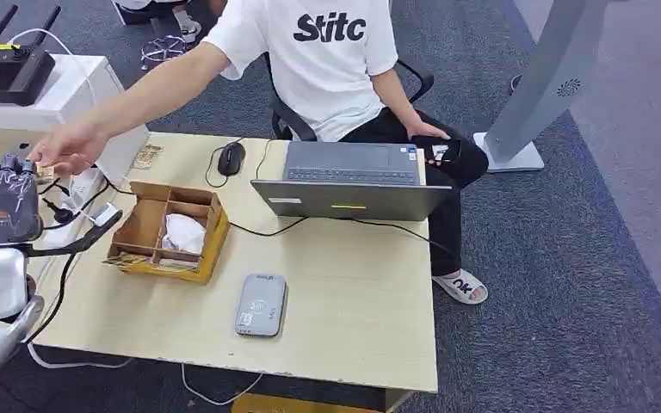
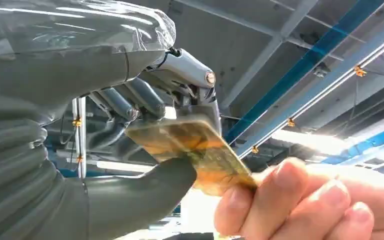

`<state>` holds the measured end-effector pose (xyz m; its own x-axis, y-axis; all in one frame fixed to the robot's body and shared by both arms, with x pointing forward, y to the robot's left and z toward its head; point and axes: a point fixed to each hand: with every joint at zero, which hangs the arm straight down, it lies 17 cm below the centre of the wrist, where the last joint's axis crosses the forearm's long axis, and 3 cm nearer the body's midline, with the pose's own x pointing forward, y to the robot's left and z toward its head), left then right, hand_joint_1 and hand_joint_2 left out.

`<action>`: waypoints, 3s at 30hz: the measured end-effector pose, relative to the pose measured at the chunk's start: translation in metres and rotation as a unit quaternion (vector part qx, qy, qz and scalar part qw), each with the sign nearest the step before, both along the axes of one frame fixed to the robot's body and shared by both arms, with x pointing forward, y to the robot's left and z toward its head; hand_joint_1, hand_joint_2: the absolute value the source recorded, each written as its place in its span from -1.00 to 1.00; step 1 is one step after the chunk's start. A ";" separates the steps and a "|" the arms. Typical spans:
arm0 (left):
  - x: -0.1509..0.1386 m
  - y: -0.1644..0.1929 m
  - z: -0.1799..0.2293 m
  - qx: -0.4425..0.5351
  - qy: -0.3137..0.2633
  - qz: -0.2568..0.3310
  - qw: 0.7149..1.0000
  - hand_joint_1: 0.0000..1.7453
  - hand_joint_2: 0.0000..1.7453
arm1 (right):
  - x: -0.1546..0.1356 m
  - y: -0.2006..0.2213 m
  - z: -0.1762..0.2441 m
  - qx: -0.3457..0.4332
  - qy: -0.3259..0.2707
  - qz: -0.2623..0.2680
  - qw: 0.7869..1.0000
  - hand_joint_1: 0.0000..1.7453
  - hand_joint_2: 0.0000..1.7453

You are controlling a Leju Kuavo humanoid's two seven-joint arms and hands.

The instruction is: Pass the card to the sensor for recognition and then transmit it.

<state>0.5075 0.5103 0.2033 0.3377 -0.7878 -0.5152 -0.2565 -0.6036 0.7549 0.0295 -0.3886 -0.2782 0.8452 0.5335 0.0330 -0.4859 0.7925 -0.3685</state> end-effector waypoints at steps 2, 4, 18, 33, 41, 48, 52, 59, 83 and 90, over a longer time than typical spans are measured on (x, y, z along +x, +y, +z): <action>0.002 -0.006 0.003 -0.006 -0.010 -0.005 1.000 -1.00 -1.00 | 0.002 0.001 0.000 0.002 -0.004 0.001 1.000 -1.00 1.00; 0.003 -0.011 0.005 -0.013 -0.020 -0.008 1.000 -1.00 -1.00 | 0.003 0.001 0.000 0.003 -0.006 0.002 1.000 -1.00 1.00; 0.004 -0.080 -0.003 -0.040 -0.007 -0.116 0.992 -1.00 1.00 | -0.002 0.001 0.000 0.004 -0.002 0.001 1.000 -1.00 1.00; -0.077 -0.213 -0.035 -0.187 -0.011 -0.215 0.959 -1.00 1.00 | -0.020 0.014 -0.003 0.015 0.014 -0.027 0.999 -1.00 1.00; -0.137 -0.226 -0.021 -0.355 -0.093 -0.222 0.903 -1.00 1.00 | -0.033 0.026 -0.004 0.017 0.021 -0.054 0.998 -1.00 1.00; -0.160 -0.218 -0.028 -0.370 -0.086 -0.192 0.905 -1.00 1.00 | -0.034 0.031 -0.004 0.016 0.018 -0.066 0.998 -1.00 1.00; -0.161 -0.212 -0.044 -0.378 -0.055 -0.168 0.909 -1.00 1.00 | -0.034 0.032 -0.004 0.016 0.016 -0.070 0.997 -1.00 1.00; -0.155 -0.196 -0.078 -0.406 0.013 -0.127 0.905 -1.00 1.00 | -0.033 0.033 -0.004 0.021 0.017 -0.069 0.997 -1.00 1.00; -0.122 -0.156 -0.136 -0.319 0.189 -0.174 0.912 -1.00 1.00 | -0.020 0.021 -0.003 0.018 0.010 -0.044 0.999 -1.00 1.00; -0.117 -0.141 -0.145 -0.301 0.214 -0.178 0.912 -1.00 1.00 | -0.015 0.016 -0.003 0.017 0.009 -0.029 0.999 -1.00 1.00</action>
